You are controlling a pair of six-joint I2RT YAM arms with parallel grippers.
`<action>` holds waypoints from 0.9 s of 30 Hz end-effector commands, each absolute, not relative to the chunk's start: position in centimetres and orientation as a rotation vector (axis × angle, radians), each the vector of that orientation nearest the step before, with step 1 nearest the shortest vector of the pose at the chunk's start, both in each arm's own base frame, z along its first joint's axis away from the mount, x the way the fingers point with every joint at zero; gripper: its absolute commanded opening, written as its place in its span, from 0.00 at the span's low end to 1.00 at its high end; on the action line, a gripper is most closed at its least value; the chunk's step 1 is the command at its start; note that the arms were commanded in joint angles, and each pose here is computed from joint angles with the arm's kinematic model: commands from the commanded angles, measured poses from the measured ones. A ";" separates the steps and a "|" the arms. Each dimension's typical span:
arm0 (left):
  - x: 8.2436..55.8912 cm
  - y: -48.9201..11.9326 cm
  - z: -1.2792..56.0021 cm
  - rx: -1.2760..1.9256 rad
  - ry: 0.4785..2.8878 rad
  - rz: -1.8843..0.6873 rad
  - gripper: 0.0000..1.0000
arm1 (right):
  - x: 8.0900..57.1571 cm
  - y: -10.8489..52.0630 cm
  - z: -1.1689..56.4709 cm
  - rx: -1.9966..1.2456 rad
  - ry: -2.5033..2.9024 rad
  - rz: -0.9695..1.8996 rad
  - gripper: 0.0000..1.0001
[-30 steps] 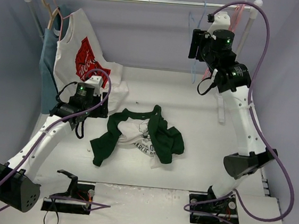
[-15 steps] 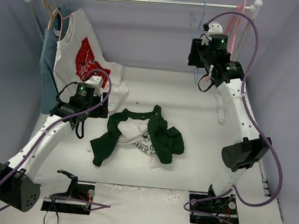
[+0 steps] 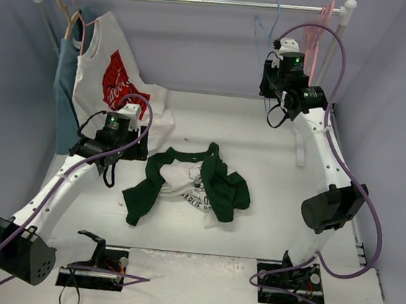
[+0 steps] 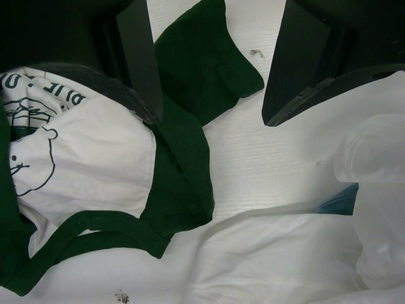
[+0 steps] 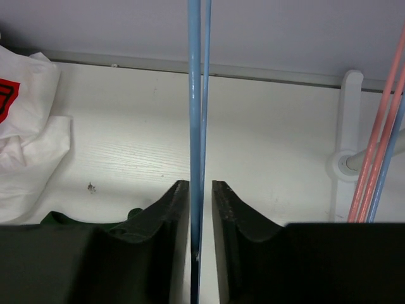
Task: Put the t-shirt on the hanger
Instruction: Grab a hanger with the right arm
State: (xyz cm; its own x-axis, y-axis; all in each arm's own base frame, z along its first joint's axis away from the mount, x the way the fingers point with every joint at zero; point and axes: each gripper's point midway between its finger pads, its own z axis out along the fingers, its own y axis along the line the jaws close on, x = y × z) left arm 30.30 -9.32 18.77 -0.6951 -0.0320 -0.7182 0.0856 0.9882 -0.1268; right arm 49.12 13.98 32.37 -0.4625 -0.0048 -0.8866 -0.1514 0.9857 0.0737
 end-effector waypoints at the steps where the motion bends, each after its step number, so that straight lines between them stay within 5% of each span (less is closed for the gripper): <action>1: 31.5 -9.8 21.0 0.051 2.262 -0.221 0.64 | 48.4 13.3 38.2 -0.072 1.896 0.181 0.20; 17: 31.4 -9.9 20.6 0.056 2.282 -0.218 0.64 | 47.4 12.9 39.4 -0.065 1.874 0.155 0.19; 24: 31.4 -9.9 20.4 0.056 2.291 -0.216 0.64 | 47.6 13.0 39.1 -0.077 1.883 0.154 0.00; 27: 31.4 -9.8 20.3 0.056 2.294 -0.213 0.64 | 47.8 13.2 39.3 -0.086 1.881 0.158 0.00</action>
